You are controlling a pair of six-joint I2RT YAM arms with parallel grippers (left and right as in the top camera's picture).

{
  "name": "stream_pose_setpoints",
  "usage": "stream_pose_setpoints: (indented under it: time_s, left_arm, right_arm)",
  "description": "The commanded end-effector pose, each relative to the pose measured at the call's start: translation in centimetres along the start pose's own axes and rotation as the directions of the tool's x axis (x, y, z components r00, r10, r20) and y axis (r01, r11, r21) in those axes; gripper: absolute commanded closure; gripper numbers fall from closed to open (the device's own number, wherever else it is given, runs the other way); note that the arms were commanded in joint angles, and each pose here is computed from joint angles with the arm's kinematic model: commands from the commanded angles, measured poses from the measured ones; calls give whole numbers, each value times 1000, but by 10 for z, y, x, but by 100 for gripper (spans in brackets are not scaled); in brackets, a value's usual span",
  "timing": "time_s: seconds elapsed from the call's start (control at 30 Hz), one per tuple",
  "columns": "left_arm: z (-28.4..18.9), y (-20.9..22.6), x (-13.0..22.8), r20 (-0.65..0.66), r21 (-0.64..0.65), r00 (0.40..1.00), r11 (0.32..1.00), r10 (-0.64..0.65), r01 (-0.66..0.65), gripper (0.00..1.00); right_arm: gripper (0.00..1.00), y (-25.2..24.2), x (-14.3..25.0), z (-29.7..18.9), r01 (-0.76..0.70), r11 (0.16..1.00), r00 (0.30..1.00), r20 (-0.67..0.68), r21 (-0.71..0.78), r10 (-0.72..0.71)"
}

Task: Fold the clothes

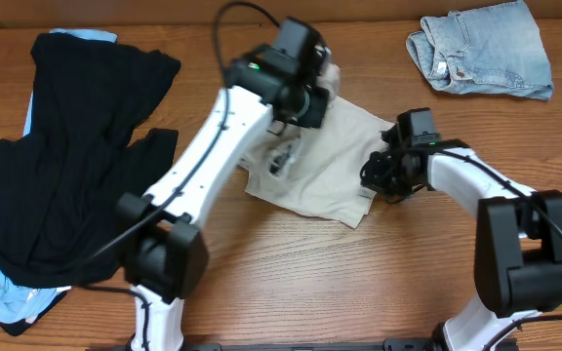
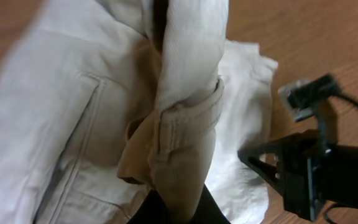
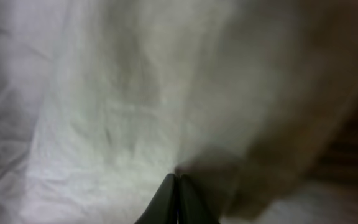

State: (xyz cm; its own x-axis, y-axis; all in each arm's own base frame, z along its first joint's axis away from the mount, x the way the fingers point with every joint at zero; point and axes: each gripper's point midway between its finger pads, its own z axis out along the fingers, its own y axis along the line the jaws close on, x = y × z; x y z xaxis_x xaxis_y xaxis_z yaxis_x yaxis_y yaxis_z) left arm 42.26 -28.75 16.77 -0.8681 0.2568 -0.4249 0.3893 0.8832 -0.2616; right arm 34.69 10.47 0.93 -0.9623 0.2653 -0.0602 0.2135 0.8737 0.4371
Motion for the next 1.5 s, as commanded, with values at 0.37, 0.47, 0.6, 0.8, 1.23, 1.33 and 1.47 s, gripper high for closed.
stream_pose_setpoints:
  time_s: [0.37,0.47,0.6,0.8,1.23,1.33,1.47]
  left_arm:
    - [25,-89,8,38,87,990,986,137,-140,65]
    - [37,-95,16,14,88,988,984,155,-156,2]
    - [46,-96,21,-8,92,988,984,153,-152,0]
    - [35,-68,8,3,66,995,993,100,-100,0]
    - [-6,75,9,-89,-107,992,991,-86,76,0]
    - [-12,100,14,-105,-166,989,982,-104,86,0]
    - [-14,110,19,-120,-214,987,974,-106,78,0]
  right_arm:
    - [96,-12,-56,-181,-91,991,914,386,-97,122]
    - [96,-22,-55,-185,-124,988,909,388,-95,151]
    - [96,-27,-53,-185,-143,985,911,377,-97,169]
    - [66,-22,-39,-166,-146,986,938,304,-83,164]
    - [15,-27,-6,-67,-168,983,980,124,76,158]
    - [14,-31,-2,-44,-186,970,979,110,155,170]
    - [14,-38,2,-20,-213,953,976,92,216,197]
